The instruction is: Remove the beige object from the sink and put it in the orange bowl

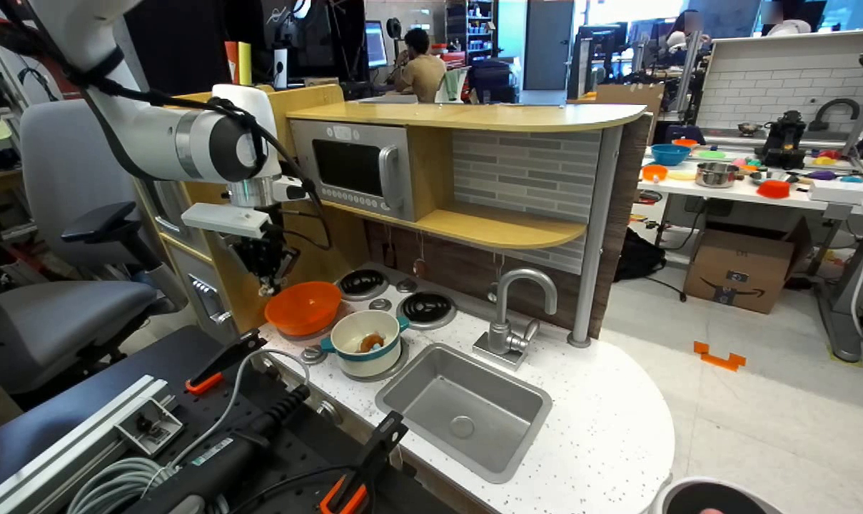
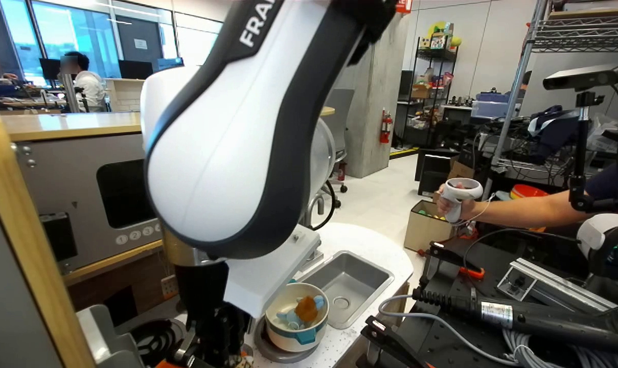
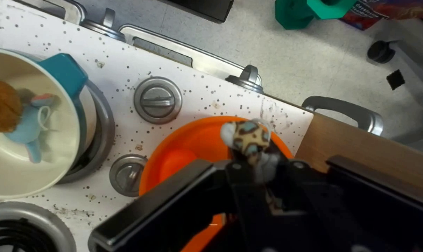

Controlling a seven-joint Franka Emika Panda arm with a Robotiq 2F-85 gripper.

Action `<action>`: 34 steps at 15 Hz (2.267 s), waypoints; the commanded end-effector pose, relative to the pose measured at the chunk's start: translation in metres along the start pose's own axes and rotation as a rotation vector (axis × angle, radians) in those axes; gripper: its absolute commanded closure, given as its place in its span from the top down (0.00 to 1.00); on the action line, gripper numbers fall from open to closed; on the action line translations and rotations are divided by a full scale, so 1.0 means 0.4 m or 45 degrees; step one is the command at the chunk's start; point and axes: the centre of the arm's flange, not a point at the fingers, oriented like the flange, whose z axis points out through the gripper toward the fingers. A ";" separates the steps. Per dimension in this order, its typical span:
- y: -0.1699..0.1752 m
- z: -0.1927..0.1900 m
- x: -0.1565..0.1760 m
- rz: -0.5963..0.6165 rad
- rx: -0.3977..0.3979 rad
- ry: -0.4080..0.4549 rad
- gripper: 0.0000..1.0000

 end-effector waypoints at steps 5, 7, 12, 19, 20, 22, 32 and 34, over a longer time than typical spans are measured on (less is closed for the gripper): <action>-0.012 0.101 0.111 0.001 -0.003 -0.085 0.05; 0.003 0.113 0.129 0.016 -0.010 -0.085 0.05; 0.032 0.127 0.157 0.042 -0.035 -0.082 0.46; 0.036 0.065 0.136 0.016 -0.047 -0.027 0.96; 0.039 0.043 0.125 0.012 -0.040 -0.013 1.00; 0.050 -0.002 0.105 0.019 -0.025 0.006 1.00; 0.208 -0.228 -0.131 0.144 -0.054 0.051 1.00; 0.254 -0.277 -0.197 0.192 -0.057 0.072 1.00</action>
